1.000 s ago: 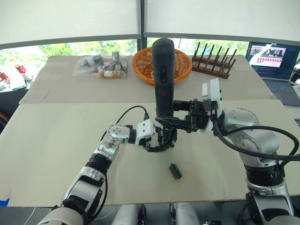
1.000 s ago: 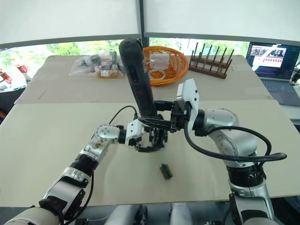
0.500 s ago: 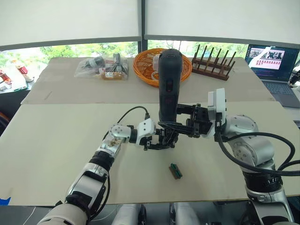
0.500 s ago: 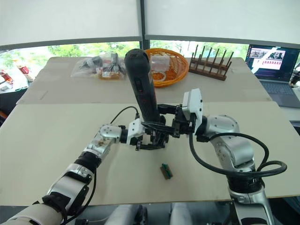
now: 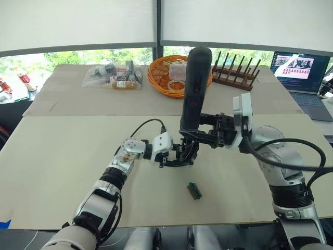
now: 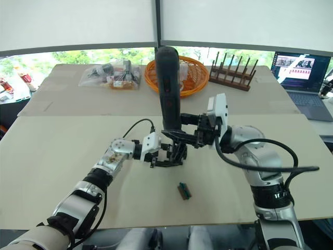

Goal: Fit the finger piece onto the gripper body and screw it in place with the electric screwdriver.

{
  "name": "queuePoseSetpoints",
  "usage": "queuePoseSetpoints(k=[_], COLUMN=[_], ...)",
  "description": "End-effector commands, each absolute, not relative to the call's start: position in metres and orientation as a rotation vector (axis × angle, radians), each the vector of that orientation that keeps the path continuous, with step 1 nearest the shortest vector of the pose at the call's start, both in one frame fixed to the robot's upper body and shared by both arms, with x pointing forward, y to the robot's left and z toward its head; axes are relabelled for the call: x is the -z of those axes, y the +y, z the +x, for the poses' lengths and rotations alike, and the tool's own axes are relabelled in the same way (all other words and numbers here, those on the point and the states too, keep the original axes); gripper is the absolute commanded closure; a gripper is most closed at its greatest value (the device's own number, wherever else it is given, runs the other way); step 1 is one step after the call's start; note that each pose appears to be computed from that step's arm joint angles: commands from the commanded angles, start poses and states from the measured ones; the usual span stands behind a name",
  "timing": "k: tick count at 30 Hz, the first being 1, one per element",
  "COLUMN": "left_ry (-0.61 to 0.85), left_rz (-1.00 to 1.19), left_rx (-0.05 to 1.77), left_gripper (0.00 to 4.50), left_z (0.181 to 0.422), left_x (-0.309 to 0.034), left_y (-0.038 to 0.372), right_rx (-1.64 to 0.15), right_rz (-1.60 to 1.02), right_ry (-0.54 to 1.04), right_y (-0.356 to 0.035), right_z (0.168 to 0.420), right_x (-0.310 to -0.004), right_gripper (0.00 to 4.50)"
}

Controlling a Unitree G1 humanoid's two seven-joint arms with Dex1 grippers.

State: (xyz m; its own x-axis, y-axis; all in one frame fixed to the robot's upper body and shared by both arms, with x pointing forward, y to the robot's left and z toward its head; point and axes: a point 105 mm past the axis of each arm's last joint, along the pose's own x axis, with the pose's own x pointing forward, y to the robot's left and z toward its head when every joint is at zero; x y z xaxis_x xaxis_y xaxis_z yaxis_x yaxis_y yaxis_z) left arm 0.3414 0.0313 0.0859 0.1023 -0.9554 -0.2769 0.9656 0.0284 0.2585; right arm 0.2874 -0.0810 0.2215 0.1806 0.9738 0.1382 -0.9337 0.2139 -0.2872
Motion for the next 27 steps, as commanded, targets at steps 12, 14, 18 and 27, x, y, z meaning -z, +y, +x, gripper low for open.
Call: queuePoseSetpoints(k=[12, 14, 18, 27], left_ry=[0.011, 0.011, 0.012, 0.014], left_rz=[0.471, 0.472, 0.475, 0.473], left_rx=[1.43, 1.432, 1.433, 1.435], left_gripper=[2.2, 2.2, 2.2, 2.2], left_z=[0.351, 0.351, 0.35, 0.35], left_x=[-0.096, -0.096, -0.096, -0.095], left_y=[0.041, 0.041, 0.042, 0.041], right_rx=[-1.238, -1.221, -1.244, -1.296], right_rz=[-0.068, -0.046, -0.081, -0.068], right_ry=[-0.149, -0.147, -0.176, -0.247], right_y=[-0.078, -0.079, -0.078, -0.068], right_z=[0.301, 0.303, 0.296, 0.277], right_x=[-0.191, -0.194, -0.203, -0.228], right_gripper=[2.61, 2.61, 2.61, 2.61])
